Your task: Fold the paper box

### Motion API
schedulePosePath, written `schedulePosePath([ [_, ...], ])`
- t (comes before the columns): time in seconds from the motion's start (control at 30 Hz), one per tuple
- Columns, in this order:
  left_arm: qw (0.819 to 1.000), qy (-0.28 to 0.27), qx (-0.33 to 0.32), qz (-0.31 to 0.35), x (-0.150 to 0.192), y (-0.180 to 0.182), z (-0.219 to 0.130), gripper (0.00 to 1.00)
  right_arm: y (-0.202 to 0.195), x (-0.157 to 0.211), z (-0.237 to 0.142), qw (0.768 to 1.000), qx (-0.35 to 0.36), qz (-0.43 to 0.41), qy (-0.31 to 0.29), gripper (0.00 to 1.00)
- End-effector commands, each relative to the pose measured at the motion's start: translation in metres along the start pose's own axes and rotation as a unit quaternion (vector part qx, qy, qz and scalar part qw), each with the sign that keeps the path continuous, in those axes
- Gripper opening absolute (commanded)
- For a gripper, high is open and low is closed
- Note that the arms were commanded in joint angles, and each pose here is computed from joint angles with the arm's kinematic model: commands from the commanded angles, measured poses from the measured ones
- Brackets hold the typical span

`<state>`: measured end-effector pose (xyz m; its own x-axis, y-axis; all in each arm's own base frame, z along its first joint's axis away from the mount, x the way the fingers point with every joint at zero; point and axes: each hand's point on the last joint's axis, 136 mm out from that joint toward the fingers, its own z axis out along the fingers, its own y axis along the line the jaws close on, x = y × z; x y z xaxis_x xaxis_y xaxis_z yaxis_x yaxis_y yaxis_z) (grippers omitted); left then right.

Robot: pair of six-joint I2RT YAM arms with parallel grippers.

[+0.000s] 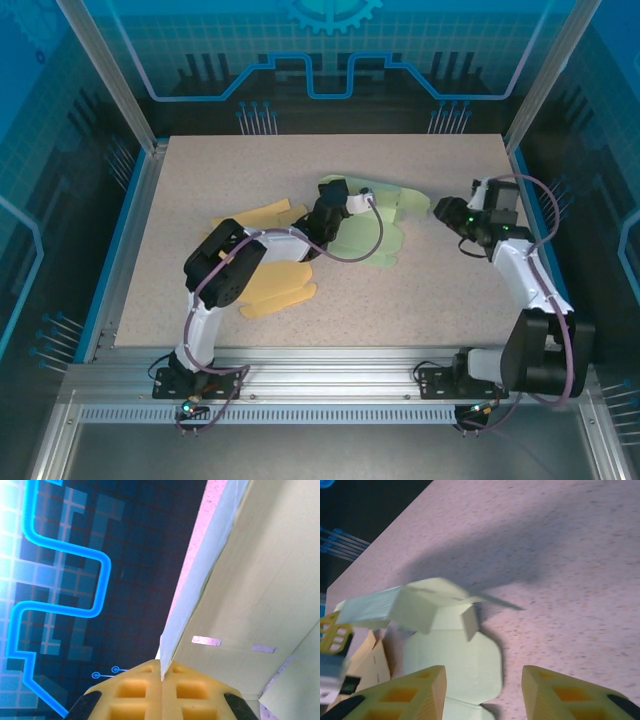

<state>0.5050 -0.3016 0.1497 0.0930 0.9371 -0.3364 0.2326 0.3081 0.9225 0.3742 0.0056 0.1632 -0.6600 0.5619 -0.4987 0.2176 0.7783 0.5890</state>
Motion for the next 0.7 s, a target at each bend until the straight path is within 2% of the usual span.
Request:
schedulePosePath([
  [0.0, 1.000, -0.024, -0.019, 0.004, -0.005, -0.004, 0.000, 0.00, -0.004, -0.015, 0.007, 0.999, -0.023, 0.014, 0.028, 0.44],
  [0.33, 0.998, -0.037, -0.022, 0.044, 0.003, -0.033, 0.007, 0.00, -0.011, -0.041, 0.075, 0.995, -0.054, 0.031, 0.074, 0.41],
  [0.67, 0.998, -0.041, -0.012, 0.055, 0.006, -0.040, 0.008, 0.00, -0.016, -0.018, 0.133, 0.989, -0.043, 0.022, 0.142, 0.38],
])
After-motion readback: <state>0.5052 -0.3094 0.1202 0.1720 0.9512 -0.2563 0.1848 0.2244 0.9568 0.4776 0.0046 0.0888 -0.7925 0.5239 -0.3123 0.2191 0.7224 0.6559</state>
